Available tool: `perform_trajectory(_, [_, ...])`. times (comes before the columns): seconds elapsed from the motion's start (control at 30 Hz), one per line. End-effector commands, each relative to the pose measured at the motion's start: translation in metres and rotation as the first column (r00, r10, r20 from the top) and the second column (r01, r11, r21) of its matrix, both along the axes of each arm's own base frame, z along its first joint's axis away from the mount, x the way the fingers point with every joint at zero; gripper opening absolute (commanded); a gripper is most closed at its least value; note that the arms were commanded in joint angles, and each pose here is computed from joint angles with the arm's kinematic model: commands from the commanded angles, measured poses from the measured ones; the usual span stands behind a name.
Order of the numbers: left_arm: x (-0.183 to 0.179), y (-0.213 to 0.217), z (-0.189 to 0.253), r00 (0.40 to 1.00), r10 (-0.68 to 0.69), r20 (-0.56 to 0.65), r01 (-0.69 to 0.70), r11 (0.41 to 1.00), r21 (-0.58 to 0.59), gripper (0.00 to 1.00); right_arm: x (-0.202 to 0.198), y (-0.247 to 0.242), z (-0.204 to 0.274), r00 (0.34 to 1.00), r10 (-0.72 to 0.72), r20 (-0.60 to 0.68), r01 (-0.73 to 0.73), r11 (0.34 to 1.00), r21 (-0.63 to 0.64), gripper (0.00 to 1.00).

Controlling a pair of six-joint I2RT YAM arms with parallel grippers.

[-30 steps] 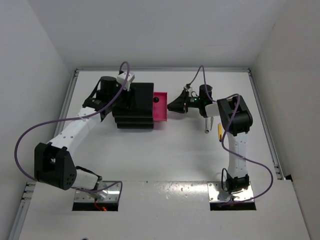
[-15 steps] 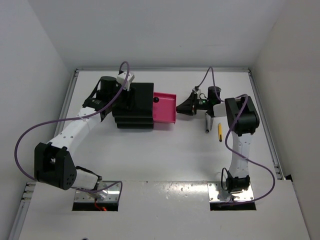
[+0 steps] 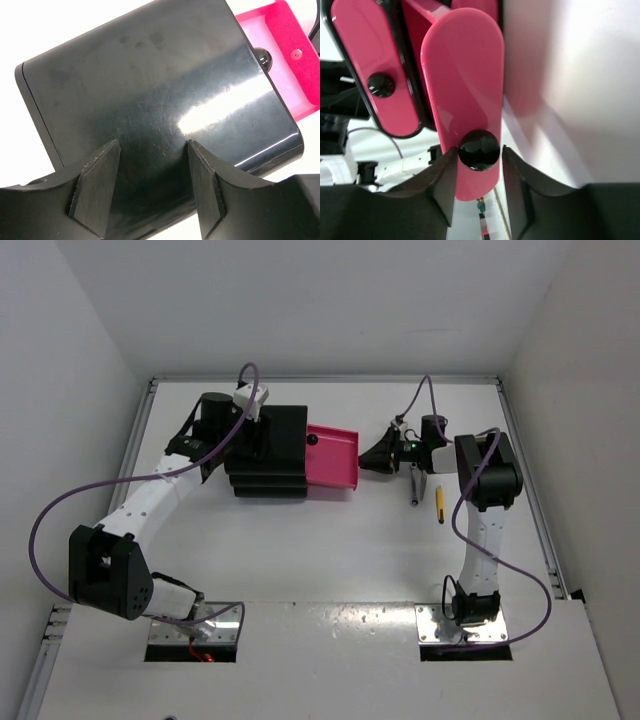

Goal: Sort the tools into containers

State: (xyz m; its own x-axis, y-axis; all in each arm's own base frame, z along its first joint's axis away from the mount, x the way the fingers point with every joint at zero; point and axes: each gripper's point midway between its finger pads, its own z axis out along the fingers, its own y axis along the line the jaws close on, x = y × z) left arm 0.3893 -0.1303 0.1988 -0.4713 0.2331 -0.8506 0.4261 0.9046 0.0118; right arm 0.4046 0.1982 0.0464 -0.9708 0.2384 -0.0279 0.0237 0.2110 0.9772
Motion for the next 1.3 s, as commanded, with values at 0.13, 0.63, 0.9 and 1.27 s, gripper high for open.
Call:
perform_trajectory(0.13, [-0.019,0.006,-0.037,0.990,0.021,-0.138,-0.015,0.999,0.044,0.63,0.012,-0.005,-0.010,0.999,-0.014,0.048,0.017,0.998,-0.063,0.50])
perform_trajectory(0.63, [-0.020,0.002,-0.013,0.997,0.015,-0.070,-0.014,1.000,0.015,0.71,0.027,-0.082,0.062,0.953,-0.028,0.301,0.111,0.959,-0.260,0.54])
perform_trajectory(0.9, [-0.007,0.006,0.038,0.997,0.056,0.060,-0.058,0.998,0.038,0.72,0.040,-0.146,0.048,0.954,-0.004,0.299,0.191,0.778,-0.599,0.48])
perform_trajectory(1.27, [-0.013,0.006,0.049,0.992,0.092,0.089,-0.098,0.993,0.061,0.78,0.039,-0.201,0.022,0.967,0.008,0.253,0.219,0.477,-0.851,0.26])
